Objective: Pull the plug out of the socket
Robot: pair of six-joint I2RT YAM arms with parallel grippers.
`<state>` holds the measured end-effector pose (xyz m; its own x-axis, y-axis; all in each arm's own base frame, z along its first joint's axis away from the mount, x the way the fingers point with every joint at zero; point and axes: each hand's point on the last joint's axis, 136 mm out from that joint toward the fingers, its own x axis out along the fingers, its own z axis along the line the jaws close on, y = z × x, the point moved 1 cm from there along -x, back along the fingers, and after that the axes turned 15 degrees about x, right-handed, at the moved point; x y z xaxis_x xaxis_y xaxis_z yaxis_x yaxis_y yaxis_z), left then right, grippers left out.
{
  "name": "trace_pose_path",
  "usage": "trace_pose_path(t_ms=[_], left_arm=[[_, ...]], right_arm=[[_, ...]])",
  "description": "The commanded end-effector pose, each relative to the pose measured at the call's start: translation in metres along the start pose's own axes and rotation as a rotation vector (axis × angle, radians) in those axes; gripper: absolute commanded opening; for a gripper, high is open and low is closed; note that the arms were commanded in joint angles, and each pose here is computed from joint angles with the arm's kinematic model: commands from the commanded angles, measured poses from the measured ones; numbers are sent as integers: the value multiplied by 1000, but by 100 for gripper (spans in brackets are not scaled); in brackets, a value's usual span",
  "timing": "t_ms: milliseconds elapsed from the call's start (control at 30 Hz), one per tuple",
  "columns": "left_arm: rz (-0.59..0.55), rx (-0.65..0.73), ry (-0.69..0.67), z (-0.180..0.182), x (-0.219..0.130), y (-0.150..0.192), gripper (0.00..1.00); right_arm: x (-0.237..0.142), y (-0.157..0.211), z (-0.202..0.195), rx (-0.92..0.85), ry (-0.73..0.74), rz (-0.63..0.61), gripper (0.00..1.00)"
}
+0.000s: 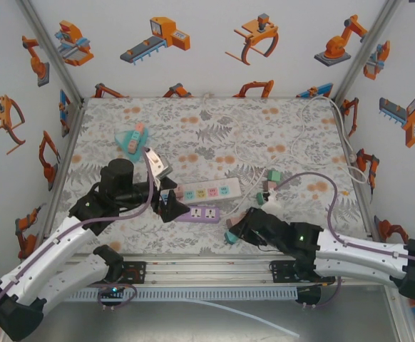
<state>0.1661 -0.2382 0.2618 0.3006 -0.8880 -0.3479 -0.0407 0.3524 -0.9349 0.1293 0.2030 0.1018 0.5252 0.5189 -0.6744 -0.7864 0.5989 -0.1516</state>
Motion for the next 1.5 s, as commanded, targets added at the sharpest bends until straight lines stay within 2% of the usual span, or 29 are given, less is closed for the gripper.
trace_pose_path(t_ms=[0, 200, 400, 633, 867, 967, 1000, 1067, 1300, 1467], left_arm=[[-34, 117, 62, -14, 0, -2, 97], [-36, 112, 80, -22, 2, 3, 97], [-32, 122, 64, -17, 7, 3, 97], [-31, 89, 66, -13, 14, 1, 97], [-23, 67, 40, -10, 16, 2, 97], [-10, 59, 18, -7, 17, 4, 97], [-4, 56, 9, -6, 17, 5, 97], [19, 44, -22, 0, 18, 9, 97], [45, 29, -109, 13, 15, 11, 97], [48, 21, -208, 26, 8, 11, 97]], right_arm=[[2, -9, -18, 134, 14, -72, 18], [14, -21, -33, 222, -54, -149, 20], [23, -25, -44, 252, -69, -190, 27], [27, -18, -51, 251, -45, -154, 50], [22, -20, -57, 238, -2, -154, 59], [18, -19, -57, 222, 20, -150, 65], [16, -21, -58, 204, 37, -157, 73], [9, -24, -52, 134, 61, -170, 75], [-13, -38, 6, -221, 62, -243, 75], [-17, -43, 61, -585, 25, -314, 74]])
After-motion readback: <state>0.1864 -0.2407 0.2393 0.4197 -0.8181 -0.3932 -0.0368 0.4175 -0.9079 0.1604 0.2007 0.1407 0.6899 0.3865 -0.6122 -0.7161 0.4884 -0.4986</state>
